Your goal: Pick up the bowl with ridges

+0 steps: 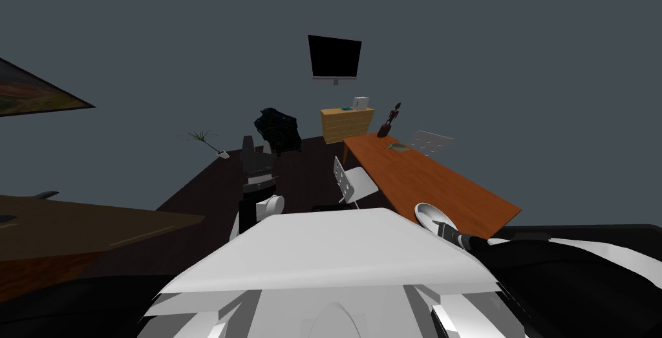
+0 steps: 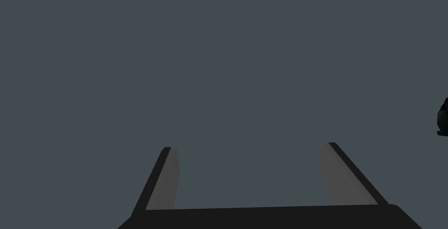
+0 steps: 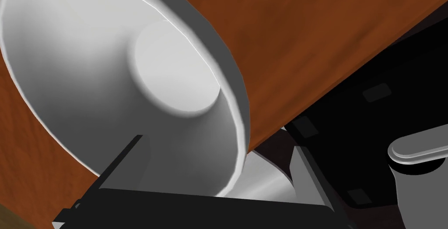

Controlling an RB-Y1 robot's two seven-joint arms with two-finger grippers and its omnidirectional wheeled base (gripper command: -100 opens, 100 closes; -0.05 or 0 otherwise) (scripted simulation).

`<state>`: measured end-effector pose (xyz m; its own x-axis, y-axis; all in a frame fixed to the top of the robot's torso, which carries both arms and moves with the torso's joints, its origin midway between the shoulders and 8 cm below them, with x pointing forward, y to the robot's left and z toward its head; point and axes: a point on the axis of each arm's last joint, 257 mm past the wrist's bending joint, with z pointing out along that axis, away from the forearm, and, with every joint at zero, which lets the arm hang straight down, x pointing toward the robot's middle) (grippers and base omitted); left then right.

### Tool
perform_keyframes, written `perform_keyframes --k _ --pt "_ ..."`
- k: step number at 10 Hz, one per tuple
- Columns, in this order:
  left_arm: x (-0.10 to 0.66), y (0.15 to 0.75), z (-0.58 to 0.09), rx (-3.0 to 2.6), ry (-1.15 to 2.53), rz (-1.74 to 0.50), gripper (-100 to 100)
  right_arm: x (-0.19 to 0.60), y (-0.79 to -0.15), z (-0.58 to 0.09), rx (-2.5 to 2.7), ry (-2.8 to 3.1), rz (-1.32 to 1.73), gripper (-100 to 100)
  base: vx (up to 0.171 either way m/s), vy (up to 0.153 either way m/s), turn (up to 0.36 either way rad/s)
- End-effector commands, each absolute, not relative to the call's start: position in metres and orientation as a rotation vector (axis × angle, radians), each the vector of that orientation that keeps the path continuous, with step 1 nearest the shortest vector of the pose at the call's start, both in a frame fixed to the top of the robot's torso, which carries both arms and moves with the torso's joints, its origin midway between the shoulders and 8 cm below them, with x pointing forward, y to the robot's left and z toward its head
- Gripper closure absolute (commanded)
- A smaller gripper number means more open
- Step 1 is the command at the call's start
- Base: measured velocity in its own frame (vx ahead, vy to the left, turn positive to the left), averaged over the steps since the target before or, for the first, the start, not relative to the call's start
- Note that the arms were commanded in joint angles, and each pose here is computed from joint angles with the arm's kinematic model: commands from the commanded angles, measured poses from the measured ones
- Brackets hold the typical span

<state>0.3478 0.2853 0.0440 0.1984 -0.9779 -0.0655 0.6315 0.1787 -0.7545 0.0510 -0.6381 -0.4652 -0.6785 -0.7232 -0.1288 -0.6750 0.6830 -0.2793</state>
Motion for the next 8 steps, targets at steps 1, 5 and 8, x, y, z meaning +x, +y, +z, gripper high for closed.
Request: perform_keyframes --k 1,5,8 --pt "0.348 0.285 0.044 -0.671 0.634 -1.252 0 0.051 -0.638 -0.465 -1.126 2.667 -0.307 -100 0.002 -0.015 0.008" --pt "0.348 0.285 0.044 -0.671 0.634 -1.252 0 0.051 -0.638 -0.466 -1.123 2.668 -0.307 100 -0.001 0.001 -0.003" --pt "0.348 0.285 0.044 -0.671 0.634 -1.252 0 0.057 -0.645 -0.454 -1.143 2.658 -0.305 100 -0.004 0.011 -0.029"
